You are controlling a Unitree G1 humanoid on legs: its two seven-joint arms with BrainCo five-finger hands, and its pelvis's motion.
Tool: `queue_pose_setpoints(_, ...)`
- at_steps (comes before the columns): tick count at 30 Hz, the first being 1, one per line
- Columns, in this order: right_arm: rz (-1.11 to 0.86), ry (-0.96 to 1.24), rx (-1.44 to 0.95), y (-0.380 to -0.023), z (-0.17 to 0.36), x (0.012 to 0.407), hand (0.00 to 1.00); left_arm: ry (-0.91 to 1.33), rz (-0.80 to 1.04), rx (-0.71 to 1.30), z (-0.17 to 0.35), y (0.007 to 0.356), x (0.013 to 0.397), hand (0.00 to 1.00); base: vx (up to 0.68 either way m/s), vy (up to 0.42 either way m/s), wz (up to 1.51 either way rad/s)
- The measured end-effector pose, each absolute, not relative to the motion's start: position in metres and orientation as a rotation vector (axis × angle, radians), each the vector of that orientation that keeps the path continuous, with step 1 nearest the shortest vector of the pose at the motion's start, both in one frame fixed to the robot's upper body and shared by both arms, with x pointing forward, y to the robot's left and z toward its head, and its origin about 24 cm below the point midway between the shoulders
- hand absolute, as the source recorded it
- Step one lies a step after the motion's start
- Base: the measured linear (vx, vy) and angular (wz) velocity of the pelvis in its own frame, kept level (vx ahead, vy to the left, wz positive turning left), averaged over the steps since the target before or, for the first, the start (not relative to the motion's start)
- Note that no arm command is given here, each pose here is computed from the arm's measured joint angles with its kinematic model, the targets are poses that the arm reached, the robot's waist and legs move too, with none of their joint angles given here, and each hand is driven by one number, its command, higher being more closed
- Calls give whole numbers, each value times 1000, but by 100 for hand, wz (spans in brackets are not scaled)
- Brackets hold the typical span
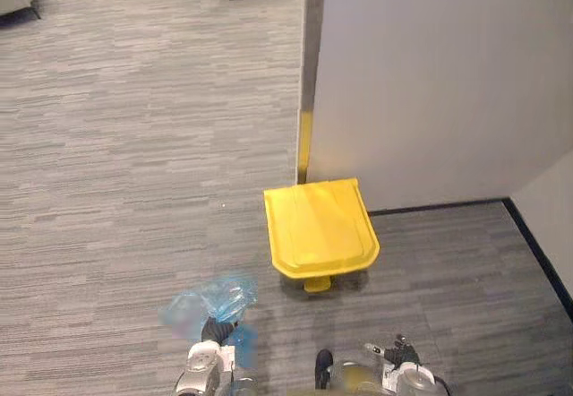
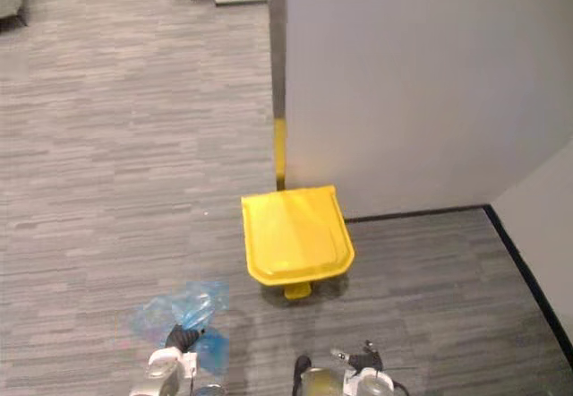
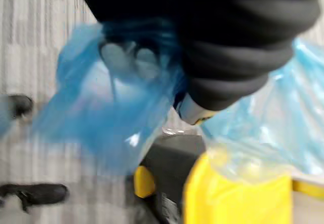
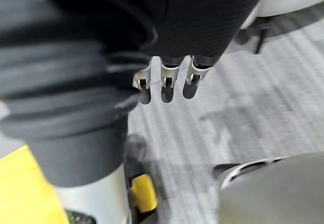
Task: Gather rubbish on tea table into small bin, then transfer packed bag to large trash can.
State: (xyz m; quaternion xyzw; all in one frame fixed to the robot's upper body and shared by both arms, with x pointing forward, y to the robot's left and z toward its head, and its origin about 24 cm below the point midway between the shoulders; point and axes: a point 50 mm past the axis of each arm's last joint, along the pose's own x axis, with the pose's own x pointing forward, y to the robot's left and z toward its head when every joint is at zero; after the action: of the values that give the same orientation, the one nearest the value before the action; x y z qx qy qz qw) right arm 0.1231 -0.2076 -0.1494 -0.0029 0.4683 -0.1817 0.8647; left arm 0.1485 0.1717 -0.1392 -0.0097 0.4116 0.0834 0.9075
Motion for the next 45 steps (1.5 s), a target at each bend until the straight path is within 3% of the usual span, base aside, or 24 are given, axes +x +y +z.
queue_pose_setpoints(17, -412, 1044, 12, -211, -156, 108, 0, 917, 131, 64, -146, 184, 134, 100, 50, 113, -14)
queue_pose_setpoints(32, -392, 980, 16, -208, -148, 132, 0, 934, 206, 89, -146, 204, 128, 100, -15, 29, -20)
queue_pose_setpoints(45, -392, 895, 27, -202, -138, 146, 0, 851, 136, -9, -138, 163, 162, 100, 228, -118, 16)
